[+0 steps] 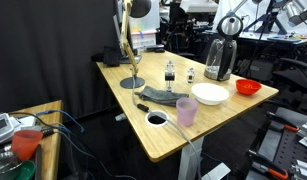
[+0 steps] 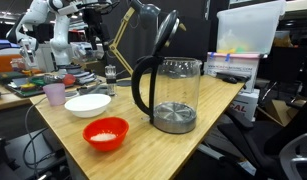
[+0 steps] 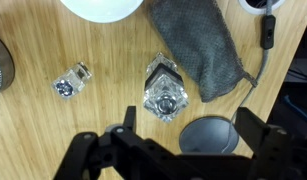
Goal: Move the bottle closer to the cup
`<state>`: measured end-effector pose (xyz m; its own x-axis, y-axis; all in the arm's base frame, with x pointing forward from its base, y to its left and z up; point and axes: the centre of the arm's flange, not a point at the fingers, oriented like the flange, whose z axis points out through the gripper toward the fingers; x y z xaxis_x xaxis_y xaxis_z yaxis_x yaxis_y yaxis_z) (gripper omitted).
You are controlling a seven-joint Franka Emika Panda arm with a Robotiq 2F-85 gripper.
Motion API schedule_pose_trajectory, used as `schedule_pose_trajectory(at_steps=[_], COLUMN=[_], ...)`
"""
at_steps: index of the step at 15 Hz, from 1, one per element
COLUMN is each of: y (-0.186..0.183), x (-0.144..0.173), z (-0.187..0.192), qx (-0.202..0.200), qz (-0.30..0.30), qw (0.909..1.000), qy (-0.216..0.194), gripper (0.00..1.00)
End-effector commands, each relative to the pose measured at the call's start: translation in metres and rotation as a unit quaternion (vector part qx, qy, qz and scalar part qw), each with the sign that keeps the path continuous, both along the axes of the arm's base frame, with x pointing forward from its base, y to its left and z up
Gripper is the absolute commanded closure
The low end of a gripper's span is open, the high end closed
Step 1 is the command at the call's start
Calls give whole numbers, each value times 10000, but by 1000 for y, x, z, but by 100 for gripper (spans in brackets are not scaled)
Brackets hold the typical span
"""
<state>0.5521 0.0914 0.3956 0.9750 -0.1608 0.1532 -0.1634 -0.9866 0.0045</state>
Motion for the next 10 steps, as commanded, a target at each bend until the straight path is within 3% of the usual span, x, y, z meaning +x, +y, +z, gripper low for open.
schedule_pose_trajectory(at_steps=[1, 3, 4, 10], y=[15, 21, 13, 16], x=[24, 30, 17, 23], z=[-10, -15, -18, -19], qx=[-78, -91, -17, -26], qz=[-720, -1114, -817, -1062], qw=[9972, 9935, 9966, 9943], qy=[162, 216, 103, 127], gripper=[0, 0, 0, 0])
